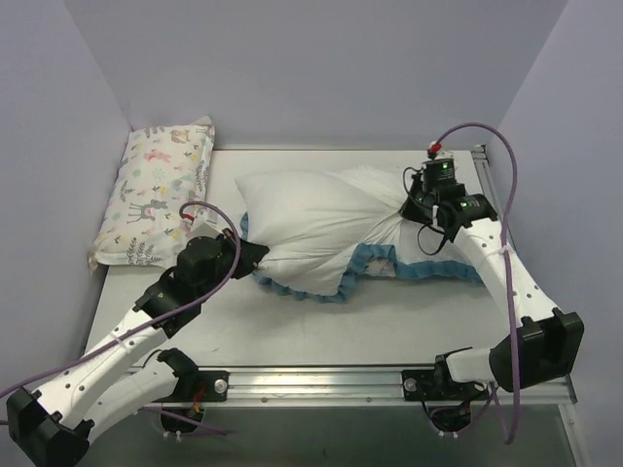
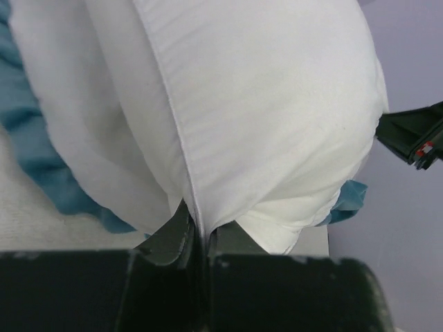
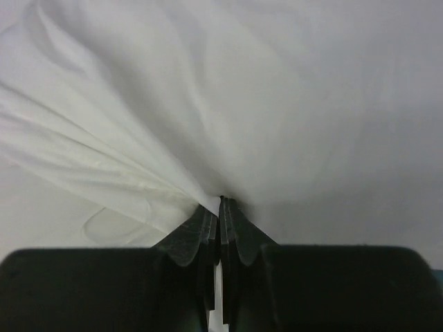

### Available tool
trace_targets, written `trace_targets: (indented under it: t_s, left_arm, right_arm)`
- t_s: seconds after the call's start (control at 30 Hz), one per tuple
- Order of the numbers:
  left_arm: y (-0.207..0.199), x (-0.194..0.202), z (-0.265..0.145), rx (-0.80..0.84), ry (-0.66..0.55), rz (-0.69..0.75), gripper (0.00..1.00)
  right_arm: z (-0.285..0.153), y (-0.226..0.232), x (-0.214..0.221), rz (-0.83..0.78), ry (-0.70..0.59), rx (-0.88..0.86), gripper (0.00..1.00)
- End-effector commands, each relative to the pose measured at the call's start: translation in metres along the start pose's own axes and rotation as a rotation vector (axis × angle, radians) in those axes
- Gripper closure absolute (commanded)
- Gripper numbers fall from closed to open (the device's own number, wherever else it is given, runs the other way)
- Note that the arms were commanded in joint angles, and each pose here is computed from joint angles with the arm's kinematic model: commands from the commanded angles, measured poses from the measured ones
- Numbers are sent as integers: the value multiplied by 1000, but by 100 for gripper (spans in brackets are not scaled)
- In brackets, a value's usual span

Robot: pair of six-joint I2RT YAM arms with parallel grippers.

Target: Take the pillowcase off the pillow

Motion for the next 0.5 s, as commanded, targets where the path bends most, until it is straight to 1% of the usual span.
trace_targets:
  t_s: [0.0,0.07,0.13,0.2,0.23,0.3,0.37,0.4,0.43,0.47]
  left_arm:
    - [16,-51,-30,-133,-239,-10,100]
    - [24,-55,-38,-178,-256,-7,100]
    - [25,-63,-46,-178,-290,-8,100]
    - [20,-65,-44,-162,-275,12,100]
    - [15,-68,-44,-148,-276,18,100]
    - [11,-68,-37,-137,-243,43,100]
    - [3,-69,-34,-92,-231,51,100]
    - [0,-69,-31,-72,-220,56,100]
    - [-5,-69,-30,-49,-211,60,100]
    - [-11,-72,-30,-28,-205,64,100]
  right_arm:
    - [1,-58,-11,50,-37,231,100]
    - [1,-74,-20,120,-42,252,100]
    - [1,-73,-26,166,-33,200,100]
    - [-1,-61,-26,141,-33,159,100]
    - [-6,-43,-22,87,-41,123,100]
    - [-10,-26,-13,39,-31,80,100]
    - [-14,-8,4,-11,1,11,90]
    - [-20,-3,9,-27,-2,-15,84]
    - [-23,1,13,-53,-2,-33,65]
    - [-26,7,23,-91,7,-52,54]
Point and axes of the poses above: each gripper's point midway between its finger pads, its own z axis out along the fingers, its own y axis along the line the jaws close on, x = y × z, the point moved 7 cm from there along -z, back along the fingers, and after that the axes turned 8 degrees about z, right-handed, at the moved point
